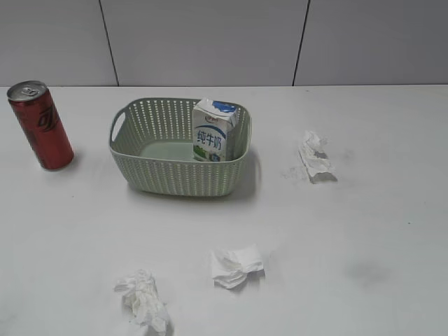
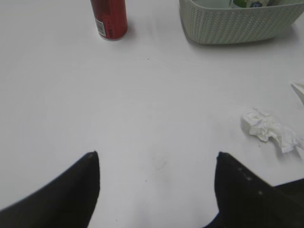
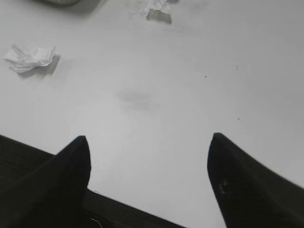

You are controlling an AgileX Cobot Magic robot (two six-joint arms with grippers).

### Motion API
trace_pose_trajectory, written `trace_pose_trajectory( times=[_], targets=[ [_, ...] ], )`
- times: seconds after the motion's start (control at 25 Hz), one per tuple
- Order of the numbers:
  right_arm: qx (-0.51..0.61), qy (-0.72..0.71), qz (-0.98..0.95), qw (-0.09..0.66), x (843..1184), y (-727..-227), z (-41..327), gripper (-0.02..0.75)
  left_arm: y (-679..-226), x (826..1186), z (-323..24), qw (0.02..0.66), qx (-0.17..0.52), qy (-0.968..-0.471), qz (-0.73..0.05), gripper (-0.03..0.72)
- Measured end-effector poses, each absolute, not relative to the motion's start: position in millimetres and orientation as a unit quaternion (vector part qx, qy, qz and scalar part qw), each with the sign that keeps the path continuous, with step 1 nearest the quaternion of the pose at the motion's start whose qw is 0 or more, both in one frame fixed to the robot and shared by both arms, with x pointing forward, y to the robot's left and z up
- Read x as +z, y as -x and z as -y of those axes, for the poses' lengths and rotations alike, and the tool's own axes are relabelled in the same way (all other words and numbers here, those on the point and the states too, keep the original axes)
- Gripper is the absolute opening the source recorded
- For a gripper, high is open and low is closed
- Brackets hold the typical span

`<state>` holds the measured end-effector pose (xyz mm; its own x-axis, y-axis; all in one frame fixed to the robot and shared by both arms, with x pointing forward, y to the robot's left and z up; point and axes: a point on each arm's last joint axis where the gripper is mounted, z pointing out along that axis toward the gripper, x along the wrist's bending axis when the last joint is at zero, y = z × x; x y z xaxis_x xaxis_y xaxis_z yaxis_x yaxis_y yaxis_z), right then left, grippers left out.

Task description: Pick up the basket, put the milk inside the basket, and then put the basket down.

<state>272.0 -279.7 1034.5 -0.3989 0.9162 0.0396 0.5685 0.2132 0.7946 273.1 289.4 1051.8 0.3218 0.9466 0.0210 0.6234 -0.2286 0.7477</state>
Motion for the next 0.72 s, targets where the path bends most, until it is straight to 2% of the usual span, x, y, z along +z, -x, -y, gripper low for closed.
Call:
trace_pose_trajectory(
  times=[0.36,0.72],
  targets=[
    [0.393,-0.515,-0.724,0.237,1035.9,-268.5,281.0,0.575,-272.4,1052.2,-290.7,0.327,0.254,-0.734,-0.538,0.575],
    [0.421,-0.562,-0.630,0.332,1039.8,-247.1,289.9,0.575,-250.2,1055.8,-298.6,0.349,0.334,-0.653,-0.583,0.574]
  ],
)
